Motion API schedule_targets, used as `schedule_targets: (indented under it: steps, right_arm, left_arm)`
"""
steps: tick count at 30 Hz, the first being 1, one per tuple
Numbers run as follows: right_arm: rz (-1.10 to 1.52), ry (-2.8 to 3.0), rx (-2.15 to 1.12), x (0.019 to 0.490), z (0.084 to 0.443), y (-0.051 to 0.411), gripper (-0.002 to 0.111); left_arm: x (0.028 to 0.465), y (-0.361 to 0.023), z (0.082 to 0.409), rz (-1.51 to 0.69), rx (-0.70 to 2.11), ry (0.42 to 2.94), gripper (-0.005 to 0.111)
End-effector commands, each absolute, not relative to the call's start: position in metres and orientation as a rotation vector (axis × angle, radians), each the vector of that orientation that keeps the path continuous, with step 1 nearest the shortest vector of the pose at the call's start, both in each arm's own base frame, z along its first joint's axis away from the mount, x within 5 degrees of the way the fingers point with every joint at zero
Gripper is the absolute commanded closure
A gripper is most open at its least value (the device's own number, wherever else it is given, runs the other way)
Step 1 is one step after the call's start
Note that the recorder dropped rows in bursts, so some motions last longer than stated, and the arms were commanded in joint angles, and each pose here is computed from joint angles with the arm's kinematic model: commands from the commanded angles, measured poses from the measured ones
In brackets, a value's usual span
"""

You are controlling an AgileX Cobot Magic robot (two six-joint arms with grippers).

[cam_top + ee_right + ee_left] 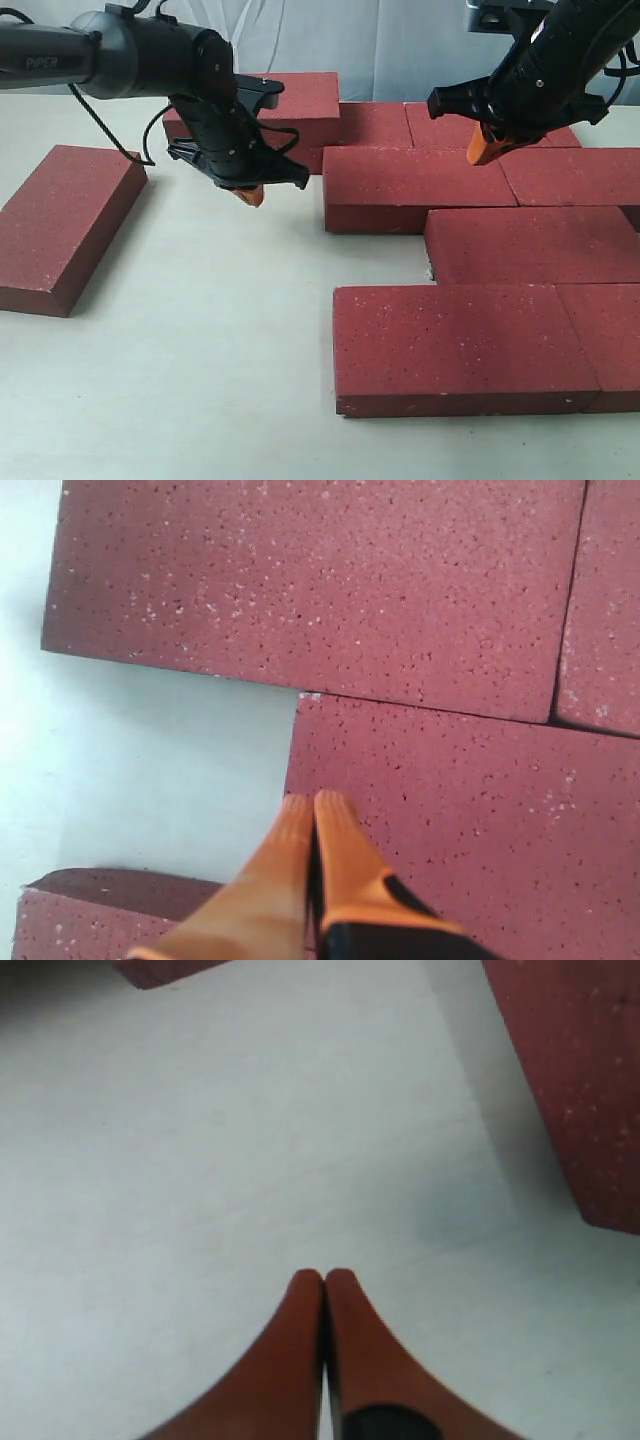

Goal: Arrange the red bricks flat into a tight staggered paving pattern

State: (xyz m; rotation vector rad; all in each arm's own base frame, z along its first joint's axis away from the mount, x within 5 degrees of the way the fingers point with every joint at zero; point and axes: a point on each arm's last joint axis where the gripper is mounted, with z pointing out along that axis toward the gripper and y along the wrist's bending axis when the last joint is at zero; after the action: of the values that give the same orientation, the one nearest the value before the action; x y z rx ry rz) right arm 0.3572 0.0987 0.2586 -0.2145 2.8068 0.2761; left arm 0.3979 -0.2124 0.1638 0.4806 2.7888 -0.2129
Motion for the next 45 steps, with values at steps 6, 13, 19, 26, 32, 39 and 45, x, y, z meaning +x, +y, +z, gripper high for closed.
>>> schedule_targets:
  steps: [6, 13, 19, 26, 32, 39, 45]
  right_arm:
    - [0.268, 2.798, -0.223, 0.356, 0.261, 0.097, 0.109]
    - [0.263, 2.796, -0.225, 0.356, 0.261, 0.097, 0.109]
    - [0.264, 2.764, -0.218, 0.360, 0.261, 0.097, 0.109]
    - [0.271, 2.662, -0.194, 0.371, 0.261, 0.099, 0.109]
    - [0.282, 2.663, -0.181, 0.387, 0.248, 0.103, 0.109]
    - [0.385, 2.642, -0.119, 0.413, 0.243, 0.115, 0.109]
    - [0.416, 2.621, -0.122, 0.431, 0.238, 0.126, 0.109]
  left_arm:
    - [0.397, -0.207, 0.204, -0.221, 0.451, 2.684, 0.107]
    - [0.399, -0.187, 0.242, -0.212, 0.402, 2.577, 0.107]
    - [0.411, -0.151, 0.250, -0.209, 0.267, 2.580, 0.107]
    - [0.426, -0.110, 0.252, -0.253, 0.080, 2.561, 0.107]
    - [0.434, -0.092, 0.255, -0.259, 0.005, 2.514, 0.107]
    - [0.441, -0.078, 0.258, -0.246, -0.034, 2.453, 0.107]
    - [0.451, -0.066, 0.241, -0.237, -0.083, 2.464, 0.107]
